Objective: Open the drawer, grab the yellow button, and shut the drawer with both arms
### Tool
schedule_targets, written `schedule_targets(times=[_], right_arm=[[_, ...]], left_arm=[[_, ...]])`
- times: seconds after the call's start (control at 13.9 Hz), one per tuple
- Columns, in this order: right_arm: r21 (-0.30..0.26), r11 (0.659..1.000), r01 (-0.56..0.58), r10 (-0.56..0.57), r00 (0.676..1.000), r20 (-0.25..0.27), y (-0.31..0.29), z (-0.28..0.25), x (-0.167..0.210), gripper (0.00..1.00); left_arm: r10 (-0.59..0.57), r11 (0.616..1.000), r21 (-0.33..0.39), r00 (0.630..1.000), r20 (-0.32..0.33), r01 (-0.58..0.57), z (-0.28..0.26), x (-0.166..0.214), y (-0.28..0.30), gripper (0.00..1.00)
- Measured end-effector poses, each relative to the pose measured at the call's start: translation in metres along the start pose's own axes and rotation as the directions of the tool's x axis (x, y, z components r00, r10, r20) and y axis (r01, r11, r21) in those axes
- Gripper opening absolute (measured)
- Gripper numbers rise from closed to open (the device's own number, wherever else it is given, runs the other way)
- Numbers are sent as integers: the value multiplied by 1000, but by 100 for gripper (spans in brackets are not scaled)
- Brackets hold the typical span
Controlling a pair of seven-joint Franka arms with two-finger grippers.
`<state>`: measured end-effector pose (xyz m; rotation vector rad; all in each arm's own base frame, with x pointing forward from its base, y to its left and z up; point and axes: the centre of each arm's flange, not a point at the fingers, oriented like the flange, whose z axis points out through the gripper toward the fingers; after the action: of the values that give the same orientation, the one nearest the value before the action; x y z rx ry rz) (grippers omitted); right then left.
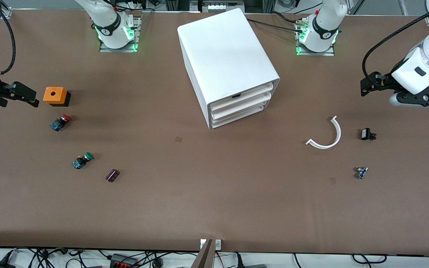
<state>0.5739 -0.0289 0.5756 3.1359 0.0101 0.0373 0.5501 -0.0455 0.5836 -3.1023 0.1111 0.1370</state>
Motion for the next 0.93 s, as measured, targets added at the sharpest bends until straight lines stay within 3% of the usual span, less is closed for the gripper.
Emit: schedule_targets(times=[0.72, 0.93], right_arm=[[0, 1000, -16, 16, 1000, 14, 9, 1, -2, 100], [0, 1000, -15, 15, 1000, 13, 9, 0, -2, 100]], left_arm=[[4, 1000, 0, 1000, 2, -4, 0, 0, 2, 100], [8, 1000, -24, 998, 55, -6, 7, -3, 6, 100]])
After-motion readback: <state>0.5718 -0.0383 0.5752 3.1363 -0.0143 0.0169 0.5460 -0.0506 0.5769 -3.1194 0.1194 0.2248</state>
